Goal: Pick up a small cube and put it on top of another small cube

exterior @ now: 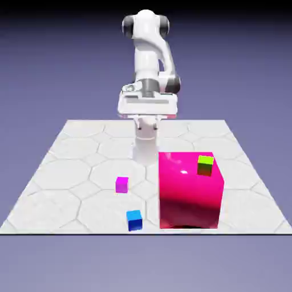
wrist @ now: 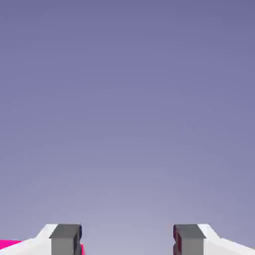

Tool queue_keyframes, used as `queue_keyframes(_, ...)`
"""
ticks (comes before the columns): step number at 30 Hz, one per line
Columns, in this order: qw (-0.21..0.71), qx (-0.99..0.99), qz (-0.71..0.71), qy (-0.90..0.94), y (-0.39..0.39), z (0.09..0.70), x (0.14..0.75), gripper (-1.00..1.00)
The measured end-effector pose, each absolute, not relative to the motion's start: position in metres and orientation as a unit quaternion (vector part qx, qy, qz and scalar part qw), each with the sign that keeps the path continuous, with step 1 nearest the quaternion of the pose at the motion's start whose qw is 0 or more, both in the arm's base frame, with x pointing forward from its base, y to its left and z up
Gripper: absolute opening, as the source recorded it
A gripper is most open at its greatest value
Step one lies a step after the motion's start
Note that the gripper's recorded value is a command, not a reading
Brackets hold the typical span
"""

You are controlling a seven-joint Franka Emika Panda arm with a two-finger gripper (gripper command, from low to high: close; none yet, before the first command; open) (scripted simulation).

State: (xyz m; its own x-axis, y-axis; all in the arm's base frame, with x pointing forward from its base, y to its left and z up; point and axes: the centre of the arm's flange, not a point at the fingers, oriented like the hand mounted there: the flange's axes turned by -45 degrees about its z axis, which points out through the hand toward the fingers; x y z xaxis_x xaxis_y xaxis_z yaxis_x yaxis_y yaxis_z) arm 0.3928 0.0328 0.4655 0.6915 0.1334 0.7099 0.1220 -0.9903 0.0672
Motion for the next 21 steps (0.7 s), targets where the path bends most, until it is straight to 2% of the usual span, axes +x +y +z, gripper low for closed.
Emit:
queue_keyframes(10, 0.089, 0.819, 0.279, 0.493, 0.182, 0.396, 0.368, 0.0)
queue_keyframes(21, 0.18, 0.481, 0.157, 0.844, 0.295, 0.308, 0.276, 0.0)
